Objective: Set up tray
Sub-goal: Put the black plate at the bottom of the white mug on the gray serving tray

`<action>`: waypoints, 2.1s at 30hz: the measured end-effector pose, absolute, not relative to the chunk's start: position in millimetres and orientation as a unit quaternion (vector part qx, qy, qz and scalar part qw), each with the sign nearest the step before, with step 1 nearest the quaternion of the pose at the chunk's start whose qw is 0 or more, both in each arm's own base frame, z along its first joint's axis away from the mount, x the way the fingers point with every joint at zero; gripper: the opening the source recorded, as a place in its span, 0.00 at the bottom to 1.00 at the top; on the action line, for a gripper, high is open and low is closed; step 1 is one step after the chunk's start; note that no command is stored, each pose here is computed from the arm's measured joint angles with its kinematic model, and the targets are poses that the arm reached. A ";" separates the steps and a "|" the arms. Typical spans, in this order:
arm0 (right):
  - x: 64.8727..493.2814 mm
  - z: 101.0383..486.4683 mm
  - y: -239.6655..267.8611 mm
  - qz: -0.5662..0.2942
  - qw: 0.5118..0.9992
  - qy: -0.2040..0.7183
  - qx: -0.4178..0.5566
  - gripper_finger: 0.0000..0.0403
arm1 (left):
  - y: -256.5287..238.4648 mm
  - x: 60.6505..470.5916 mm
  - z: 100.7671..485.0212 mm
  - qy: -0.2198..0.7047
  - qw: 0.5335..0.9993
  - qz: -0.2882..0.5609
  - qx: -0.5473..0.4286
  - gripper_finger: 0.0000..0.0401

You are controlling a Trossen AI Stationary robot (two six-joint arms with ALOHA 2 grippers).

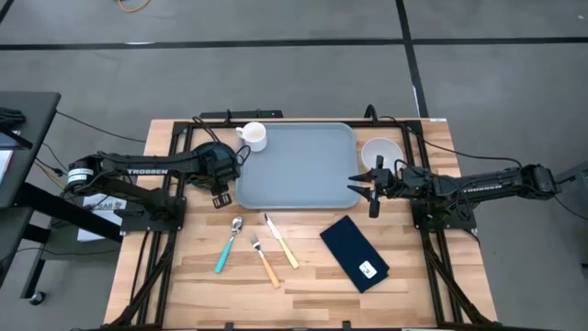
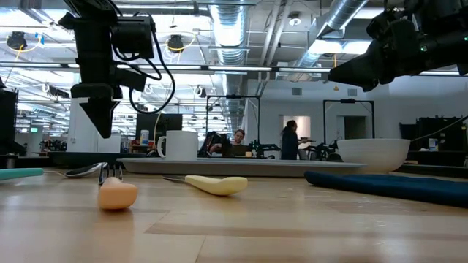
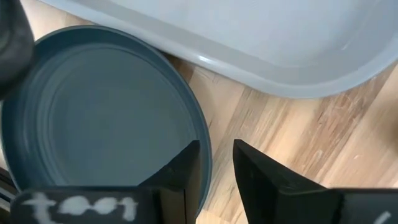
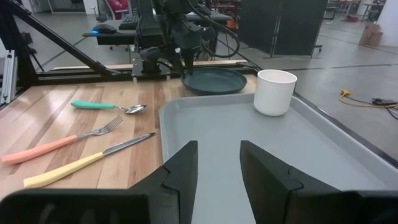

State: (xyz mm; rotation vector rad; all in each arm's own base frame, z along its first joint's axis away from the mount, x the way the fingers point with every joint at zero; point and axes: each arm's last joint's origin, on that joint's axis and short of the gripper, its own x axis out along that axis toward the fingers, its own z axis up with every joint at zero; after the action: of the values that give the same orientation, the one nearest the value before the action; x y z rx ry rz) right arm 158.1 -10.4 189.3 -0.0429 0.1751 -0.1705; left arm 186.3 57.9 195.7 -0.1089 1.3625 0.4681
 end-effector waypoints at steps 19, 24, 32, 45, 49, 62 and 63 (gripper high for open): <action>158.1 189.2 -10.4 -0.084 0.992 0.089 -0.034 0.28 | 12.7 199.0 195.9 0.607 0.781 0.106 -0.107 0.30; 158.1 189.2 -10.1 -0.083 0.992 0.089 -0.034 0.28 | 5.4 198.5 196.2 0.597 0.782 0.165 -0.069 0.30; 158.1 189.2 -10.1 -0.083 0.992 0.089 -0.034 0.28 | 17.2 191.8 196.4 0.599 0.758 0.257 -0.022 0.31; 158.1 189.2 -10.4 -0.084 0.992 0.089 -0.035 0.28 | 28.7 189.2 192.7 0.620 0.749 0.230 -0.042 0.45; 158.1 189.2 -10.4 -0.084 0.992 0.089 -0.036 0.28 | 27.4 190.8 192.6 0.619 0.755 0.208 -0.049 0.44; 158.1 189.2 -10.4 -0.084 0.992 0.089 -0.036 0.28 | 29.9 194.3 200.6 0.630 0.761 0.148 0.032 0.44; 158.1 189.2 -10.4 -0.084 0.992 0.089 -0.036 0.28 | 32.2 193.2 199.4 0.628 0.759 0.169 0.014 0.44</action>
State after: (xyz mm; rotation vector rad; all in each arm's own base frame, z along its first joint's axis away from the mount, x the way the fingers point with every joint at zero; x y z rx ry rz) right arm 158.1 -10.4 189.2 -0.0714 0.1778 -0.1680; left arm 193.2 32.2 199.4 0.0310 1.3680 0.3676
